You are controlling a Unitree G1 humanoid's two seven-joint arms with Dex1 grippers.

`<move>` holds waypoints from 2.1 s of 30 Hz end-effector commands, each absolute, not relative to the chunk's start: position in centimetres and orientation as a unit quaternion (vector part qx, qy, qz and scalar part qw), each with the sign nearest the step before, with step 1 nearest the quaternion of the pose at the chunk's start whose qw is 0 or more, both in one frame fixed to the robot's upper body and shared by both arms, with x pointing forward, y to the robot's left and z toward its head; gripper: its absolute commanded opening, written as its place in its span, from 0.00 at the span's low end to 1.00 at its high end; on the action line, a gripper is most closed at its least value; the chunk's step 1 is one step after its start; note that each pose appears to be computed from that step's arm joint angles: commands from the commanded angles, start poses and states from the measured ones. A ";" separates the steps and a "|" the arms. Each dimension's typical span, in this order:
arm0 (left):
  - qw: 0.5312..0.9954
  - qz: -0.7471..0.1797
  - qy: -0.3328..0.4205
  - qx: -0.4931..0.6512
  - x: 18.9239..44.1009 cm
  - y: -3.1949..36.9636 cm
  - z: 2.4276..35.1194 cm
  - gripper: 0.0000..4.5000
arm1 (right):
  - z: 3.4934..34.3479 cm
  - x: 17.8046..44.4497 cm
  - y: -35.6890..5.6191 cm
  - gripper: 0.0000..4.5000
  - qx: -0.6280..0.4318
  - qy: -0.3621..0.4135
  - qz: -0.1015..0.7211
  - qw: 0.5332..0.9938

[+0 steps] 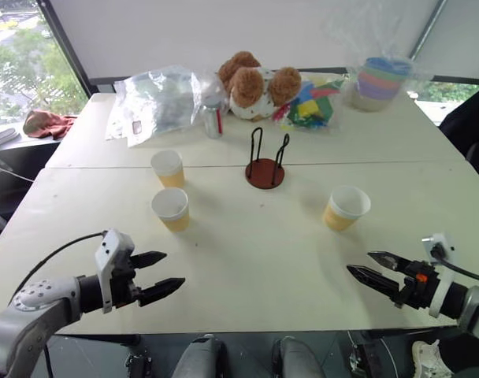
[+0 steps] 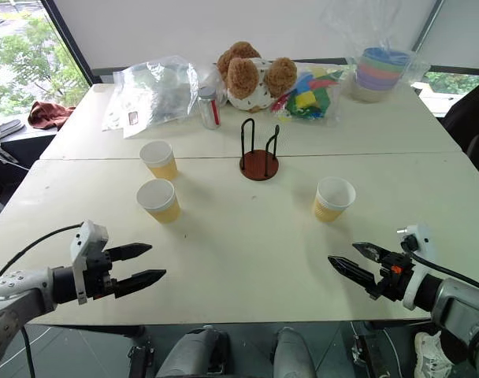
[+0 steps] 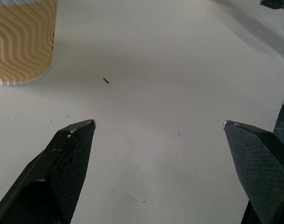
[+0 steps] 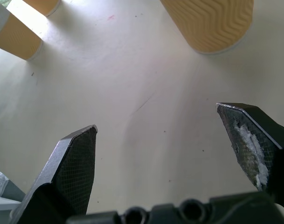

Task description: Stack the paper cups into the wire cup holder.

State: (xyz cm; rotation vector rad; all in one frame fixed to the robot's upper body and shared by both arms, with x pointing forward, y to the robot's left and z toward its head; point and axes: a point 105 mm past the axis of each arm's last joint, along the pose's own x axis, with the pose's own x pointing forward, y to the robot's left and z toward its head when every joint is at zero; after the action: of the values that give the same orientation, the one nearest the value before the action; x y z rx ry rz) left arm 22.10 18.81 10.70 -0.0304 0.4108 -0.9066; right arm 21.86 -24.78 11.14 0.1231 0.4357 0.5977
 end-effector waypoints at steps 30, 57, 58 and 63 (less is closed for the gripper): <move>0.813 -0.560 0.153 0.026 23.4 13.6 17.6 1.00 | 22.7 25.3 -18.1 0.99 0.069 0.069 0.409 0.907; 0.851 -0.504 0.052 0.139 30.1 19.4 25.0 1.00 | 24.0 42.5 -10.9 0.99 0.114 0.136 0.319 0.931; 0.852 -0.503 0.052 0.138 30.1 19.4 25.0 1.00 | 24.1 42.7 -10.6 0.99 0.117 0.135 0.320 0.930; 0.855 -0.496 0.049 0.141 30.4 19.4 25.0 1.00 | 23.7 43.2 -10.1 0.60 0.117 0.134 0.316 0.932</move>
State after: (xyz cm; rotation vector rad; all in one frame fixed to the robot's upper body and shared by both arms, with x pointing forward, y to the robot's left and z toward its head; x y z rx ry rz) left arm 30.56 19.35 23.68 0.2601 0.1572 -1.0541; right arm 42.98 -10.10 21.64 0.2406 0.3447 0.6370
